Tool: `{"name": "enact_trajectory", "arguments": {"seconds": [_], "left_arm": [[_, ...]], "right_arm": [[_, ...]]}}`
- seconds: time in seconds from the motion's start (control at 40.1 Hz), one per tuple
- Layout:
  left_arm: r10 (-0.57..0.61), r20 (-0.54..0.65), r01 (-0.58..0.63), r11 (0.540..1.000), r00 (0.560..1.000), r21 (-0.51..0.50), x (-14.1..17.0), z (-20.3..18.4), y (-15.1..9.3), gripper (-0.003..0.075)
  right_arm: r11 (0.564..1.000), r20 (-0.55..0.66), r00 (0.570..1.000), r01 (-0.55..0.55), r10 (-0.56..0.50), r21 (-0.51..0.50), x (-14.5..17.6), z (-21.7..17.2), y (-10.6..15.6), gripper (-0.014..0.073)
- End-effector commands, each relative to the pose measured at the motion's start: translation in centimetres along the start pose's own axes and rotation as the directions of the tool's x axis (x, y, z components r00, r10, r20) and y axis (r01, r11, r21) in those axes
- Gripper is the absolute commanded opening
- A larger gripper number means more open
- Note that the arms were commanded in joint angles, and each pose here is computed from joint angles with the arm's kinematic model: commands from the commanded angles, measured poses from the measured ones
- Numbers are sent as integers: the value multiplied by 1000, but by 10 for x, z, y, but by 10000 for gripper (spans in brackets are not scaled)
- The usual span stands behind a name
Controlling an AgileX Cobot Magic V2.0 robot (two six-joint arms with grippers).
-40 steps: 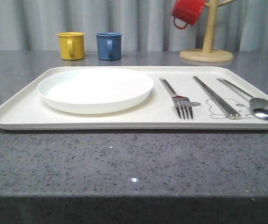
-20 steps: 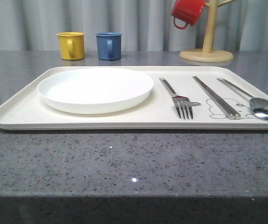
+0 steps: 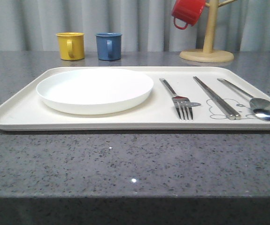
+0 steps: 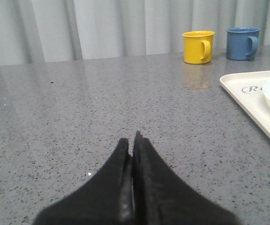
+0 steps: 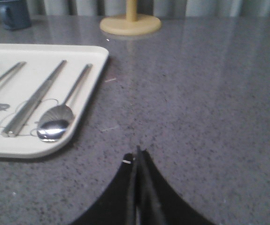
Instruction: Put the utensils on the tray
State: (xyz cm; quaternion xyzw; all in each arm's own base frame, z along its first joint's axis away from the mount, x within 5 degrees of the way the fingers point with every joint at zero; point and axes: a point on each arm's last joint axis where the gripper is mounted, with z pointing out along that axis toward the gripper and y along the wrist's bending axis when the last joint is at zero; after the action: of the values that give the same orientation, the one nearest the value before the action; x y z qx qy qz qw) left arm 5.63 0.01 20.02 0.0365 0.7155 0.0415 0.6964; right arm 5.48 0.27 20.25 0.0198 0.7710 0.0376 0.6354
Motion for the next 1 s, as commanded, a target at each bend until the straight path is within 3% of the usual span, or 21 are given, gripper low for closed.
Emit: {"name": "enact_trajectory", "arguments": {"seconds": [0.0,0.1,0.972], "left_arm": [[-18,104,20,1000,994,-21,-9,-2,2,-18],[-18,104,20,1000,994,-21,-9,-2,2,-18],[-18,102,20,1000,995,-21,-9,-2,2,-18]], "right_arm": [[999,102,995,-12,9,32,-1,0,-2,-68],[999,101,995,-13,10,35,13,3,-4,-68],[999,86,996,-13,10,35,14,3,-4,-68]]}}
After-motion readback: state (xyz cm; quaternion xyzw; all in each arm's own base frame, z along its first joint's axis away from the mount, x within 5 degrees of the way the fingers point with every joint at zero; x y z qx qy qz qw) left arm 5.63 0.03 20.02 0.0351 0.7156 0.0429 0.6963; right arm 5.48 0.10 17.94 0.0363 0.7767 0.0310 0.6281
